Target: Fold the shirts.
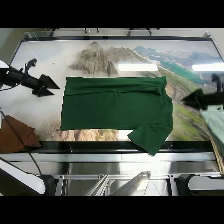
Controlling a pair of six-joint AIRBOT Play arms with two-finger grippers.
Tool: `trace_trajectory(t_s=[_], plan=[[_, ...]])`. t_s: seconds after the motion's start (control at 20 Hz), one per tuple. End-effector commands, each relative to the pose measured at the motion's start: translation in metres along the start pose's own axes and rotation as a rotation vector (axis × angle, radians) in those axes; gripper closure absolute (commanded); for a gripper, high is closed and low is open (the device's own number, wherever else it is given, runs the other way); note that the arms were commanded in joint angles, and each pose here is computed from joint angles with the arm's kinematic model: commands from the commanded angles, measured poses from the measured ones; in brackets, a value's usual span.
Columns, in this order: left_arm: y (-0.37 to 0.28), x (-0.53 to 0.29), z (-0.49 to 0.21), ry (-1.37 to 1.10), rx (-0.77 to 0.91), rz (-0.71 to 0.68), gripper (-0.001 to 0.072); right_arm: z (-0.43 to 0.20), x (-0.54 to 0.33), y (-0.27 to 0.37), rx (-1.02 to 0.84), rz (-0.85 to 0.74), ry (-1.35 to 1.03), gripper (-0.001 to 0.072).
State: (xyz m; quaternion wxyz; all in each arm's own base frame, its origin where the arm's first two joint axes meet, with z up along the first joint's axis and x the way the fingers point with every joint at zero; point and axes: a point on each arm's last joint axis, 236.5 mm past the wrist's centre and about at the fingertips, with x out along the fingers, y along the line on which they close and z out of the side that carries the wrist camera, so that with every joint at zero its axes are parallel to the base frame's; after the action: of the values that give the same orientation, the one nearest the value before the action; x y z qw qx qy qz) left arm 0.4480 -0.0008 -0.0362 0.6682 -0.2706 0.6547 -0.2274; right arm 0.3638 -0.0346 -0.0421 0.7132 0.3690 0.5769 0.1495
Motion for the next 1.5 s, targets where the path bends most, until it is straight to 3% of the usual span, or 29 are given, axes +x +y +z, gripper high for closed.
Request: trace_trajectory(t_s=[0.0,0.25,0.5,0.55,0.6,0.65,0.7,0.75,0.8,0.85,0.9,1.2,1.45], plan=[[0.029,0.009,-0.059,0.097,-0.074,0.077,0.0071,-0.096,0.012,-0.033,0.232,-0.142,0.068,0.0214],[0.042,0.037,-0.104,0.198,-0.156,0.072,0.0071,-0.155,0.063,-0.036,0.359,-0.109,0.068,0.021],[0.047,0.083,-0.121,0.216,-0.166,0.106,0.0071,-0.161,0.103,-0.001,0.287,-0.038,0.123,0.0216],[0.047,0.092,-0.12,0.209,-0.153,0.122,0.0071,-0.161,0.107,0.006,0.261,-0.02,0.126,0.0317],[0.046,0.096,-0.115,0.192,-0.131,0.135,0.0128,-0.162,0.109,0.01,0.244,-0.008,0.129,0.0394],[0.045,0.098,-0.108,0.174,-0.114,0.146,0.0132,-0.164,0.108,0.012,0.242,0.0,0.138,0.0395],[0.041,0.098,-0.101,0.159,-0.096,0.153,0.0186,-0.167,0.107,0.013,0.234,0.005,0.151,0.044],[0.038,0.097,-0.095,0.149,-0.074,0.156,0.049,-0.171,0.106,0.016,0.22,0.017,0.171,0.0551],[0.033,0.096,-0.09,0.143,-0.049,0.149,0.0684,-0.175,0.105,0.018,0.215,0.028,0.188,0.0609],[0.027,0.093,-0.086,0.135,-0.045,0.132,0.0678,-0.179,0.104,0.021,0.213,0.037,0.208,0.0626],[0.018,0.091,-0.085,0.139,-0.035,0.105,0.0679,-0.183,0.102,0.022,0.204,0.038,0.226,0.0687],[0.021,0.053,-0.086,0.152,-0.099,0.048,0.0679,-0.176,0.064,0.023,0.203,0.05,0.166,0.0687],[0.013,0.051,-0.095,0.18,-0.104,-0.013,0.0679,-0.161,0.036,0.055,0.229,0.21,0.094,0.0687]])
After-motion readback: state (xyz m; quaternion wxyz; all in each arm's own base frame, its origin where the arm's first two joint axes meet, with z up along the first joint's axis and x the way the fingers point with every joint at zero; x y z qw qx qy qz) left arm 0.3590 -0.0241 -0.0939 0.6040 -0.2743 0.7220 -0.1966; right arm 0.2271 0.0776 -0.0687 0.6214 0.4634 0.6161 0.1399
